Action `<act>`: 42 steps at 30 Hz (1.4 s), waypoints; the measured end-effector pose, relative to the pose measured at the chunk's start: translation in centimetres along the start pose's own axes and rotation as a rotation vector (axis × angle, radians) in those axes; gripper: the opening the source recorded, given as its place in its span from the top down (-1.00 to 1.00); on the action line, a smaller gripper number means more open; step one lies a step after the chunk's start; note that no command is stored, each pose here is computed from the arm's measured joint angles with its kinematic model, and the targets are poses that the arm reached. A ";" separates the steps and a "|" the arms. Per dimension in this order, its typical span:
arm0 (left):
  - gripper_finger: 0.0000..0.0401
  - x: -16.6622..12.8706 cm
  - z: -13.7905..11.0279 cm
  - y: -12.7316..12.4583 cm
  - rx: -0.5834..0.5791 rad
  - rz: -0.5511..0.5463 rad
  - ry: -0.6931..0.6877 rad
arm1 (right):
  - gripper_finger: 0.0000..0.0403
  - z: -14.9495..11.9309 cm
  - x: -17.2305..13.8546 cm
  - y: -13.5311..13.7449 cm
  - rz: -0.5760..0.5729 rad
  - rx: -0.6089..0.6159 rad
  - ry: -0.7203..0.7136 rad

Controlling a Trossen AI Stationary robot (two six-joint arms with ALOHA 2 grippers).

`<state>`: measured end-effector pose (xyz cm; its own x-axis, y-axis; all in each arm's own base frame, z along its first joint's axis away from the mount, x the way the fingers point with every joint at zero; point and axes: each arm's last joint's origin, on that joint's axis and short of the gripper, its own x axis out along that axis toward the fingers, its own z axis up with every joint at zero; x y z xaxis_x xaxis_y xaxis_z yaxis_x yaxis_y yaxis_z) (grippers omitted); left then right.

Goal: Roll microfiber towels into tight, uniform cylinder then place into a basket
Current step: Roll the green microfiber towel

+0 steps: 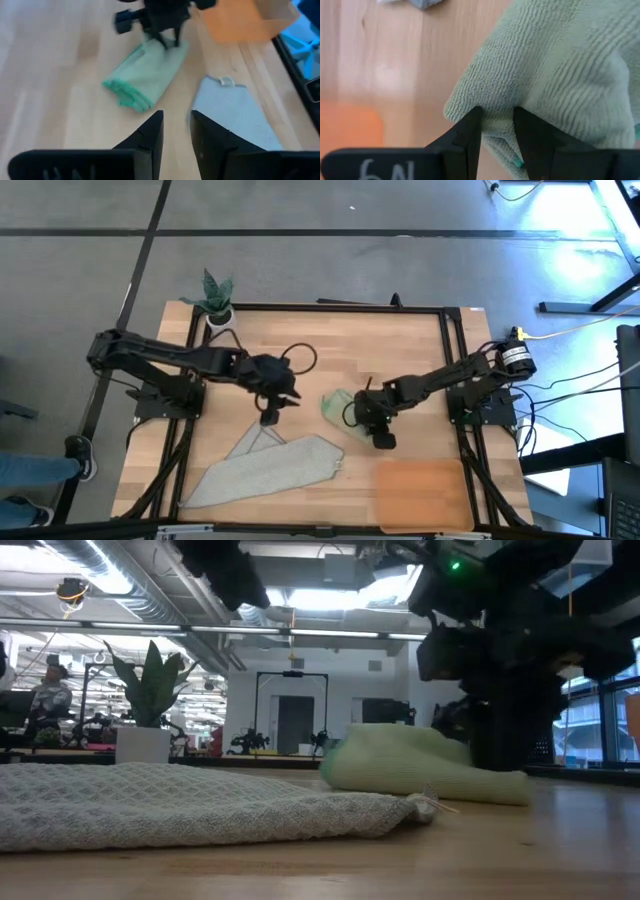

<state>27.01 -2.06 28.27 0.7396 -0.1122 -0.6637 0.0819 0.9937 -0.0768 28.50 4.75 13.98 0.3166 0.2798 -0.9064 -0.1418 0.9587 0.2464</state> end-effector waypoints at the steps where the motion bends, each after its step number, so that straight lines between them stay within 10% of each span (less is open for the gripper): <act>1: 0.57 0.2 -0.3 -0.3 -0.005 -0.009 0.007 | 0.41 0.1 -0.1 -0.3 -0.004 -0.054 -0.007; 42: 0.57 0.6 -0.7 -1.8 0.059 0.044 -0.010 | 0.41 0.8 -0.8 -3.0 -0.041 -0.163 -0.080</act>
<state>26.81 -3.90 27.46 0.7502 -0.0684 -0.6576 0.0882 0.9961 -0.0030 29.40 1.70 14.21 0.3980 0.2502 -0.8826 -0.2756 0.9502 0.1451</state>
